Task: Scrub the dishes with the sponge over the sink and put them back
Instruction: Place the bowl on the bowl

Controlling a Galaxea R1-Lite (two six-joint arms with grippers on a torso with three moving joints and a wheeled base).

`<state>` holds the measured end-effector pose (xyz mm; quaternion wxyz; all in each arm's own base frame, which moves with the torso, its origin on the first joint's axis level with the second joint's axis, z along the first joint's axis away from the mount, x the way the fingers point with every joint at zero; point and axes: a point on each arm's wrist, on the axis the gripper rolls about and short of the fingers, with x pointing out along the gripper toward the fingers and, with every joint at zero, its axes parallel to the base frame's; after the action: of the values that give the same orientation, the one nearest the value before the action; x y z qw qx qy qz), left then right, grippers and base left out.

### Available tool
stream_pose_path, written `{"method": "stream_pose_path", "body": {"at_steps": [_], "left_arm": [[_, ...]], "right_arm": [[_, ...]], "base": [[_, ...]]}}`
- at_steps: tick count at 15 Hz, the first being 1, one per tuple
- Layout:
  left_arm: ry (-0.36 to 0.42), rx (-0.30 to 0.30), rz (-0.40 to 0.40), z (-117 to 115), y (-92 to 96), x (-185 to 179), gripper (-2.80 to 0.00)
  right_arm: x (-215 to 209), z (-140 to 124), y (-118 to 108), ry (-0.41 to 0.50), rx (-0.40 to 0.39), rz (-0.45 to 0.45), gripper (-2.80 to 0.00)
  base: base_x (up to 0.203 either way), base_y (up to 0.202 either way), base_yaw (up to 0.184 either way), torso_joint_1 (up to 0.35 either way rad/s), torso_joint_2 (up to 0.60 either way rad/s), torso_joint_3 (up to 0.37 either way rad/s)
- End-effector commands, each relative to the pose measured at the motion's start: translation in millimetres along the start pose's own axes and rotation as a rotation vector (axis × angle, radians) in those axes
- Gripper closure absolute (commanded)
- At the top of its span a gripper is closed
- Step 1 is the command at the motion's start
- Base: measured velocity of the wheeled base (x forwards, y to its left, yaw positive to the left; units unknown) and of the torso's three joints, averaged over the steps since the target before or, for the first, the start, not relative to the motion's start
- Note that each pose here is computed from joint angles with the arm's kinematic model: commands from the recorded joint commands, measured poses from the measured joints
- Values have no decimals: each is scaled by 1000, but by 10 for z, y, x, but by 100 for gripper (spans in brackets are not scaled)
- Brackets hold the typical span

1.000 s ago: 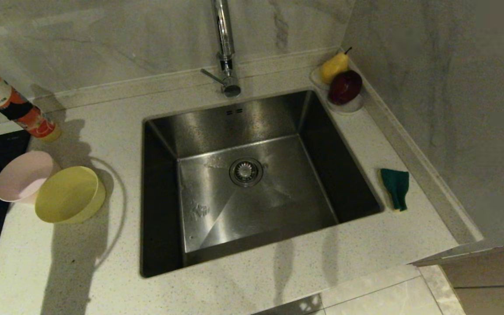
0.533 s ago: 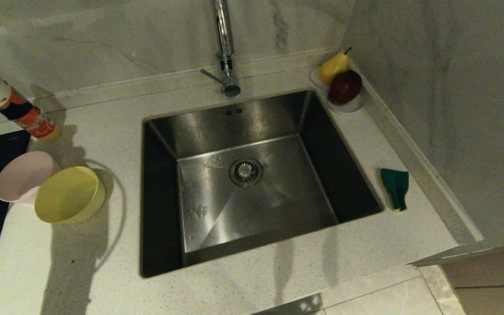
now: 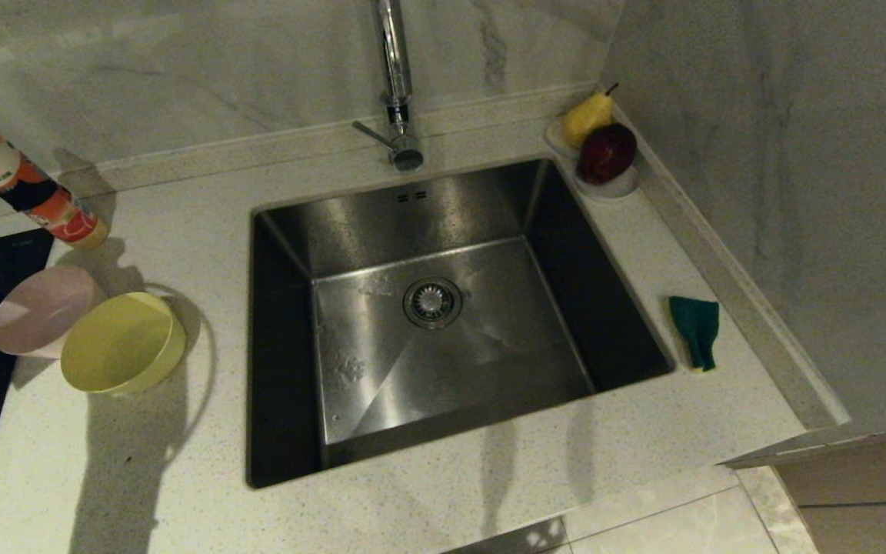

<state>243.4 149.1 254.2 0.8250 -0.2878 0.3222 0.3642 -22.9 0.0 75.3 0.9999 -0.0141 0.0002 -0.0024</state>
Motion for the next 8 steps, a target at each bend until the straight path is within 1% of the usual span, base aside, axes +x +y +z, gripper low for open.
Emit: {"method": "stream_pose_path", "body": {"at_steps": [1, 3, 4, 5, 7, 8], "left_arm": [[46, -18, -23, -21, 11, 65, -280], [55, -37, -17, -19, 18, 108, -280], [68, -59, -8, -31, 41, 149, -280], [84, -83, -5, -43, 65, 185, -280], [133, -113, -29, -60, 109, 277, -280], [151, -129, -26, -65, 117, 338, -280]], "right_arm": [[1, 0, 0, 1, -1, 0, 0], [1, 0, 0, 1, -1, 0, 0], [1, 0, 0, 1, -1, 0, 0], [1, 0, 0, 1, -1, 0, 0], [1, 0, 0, 1, -1, 0, 0], [1, 0, 0, 1, -1, 0, 0]], "base": [[0, 0, 0, 0, 0, 0], [0, 0, 0, 0, 0, 0], [0, 0, 0, 0, 0, 0], [0, 0, 0, 0, 0, 0], [0, 0, 0, 0, 0, 0], [0, 0, 0, 0, 0, 0]]}}
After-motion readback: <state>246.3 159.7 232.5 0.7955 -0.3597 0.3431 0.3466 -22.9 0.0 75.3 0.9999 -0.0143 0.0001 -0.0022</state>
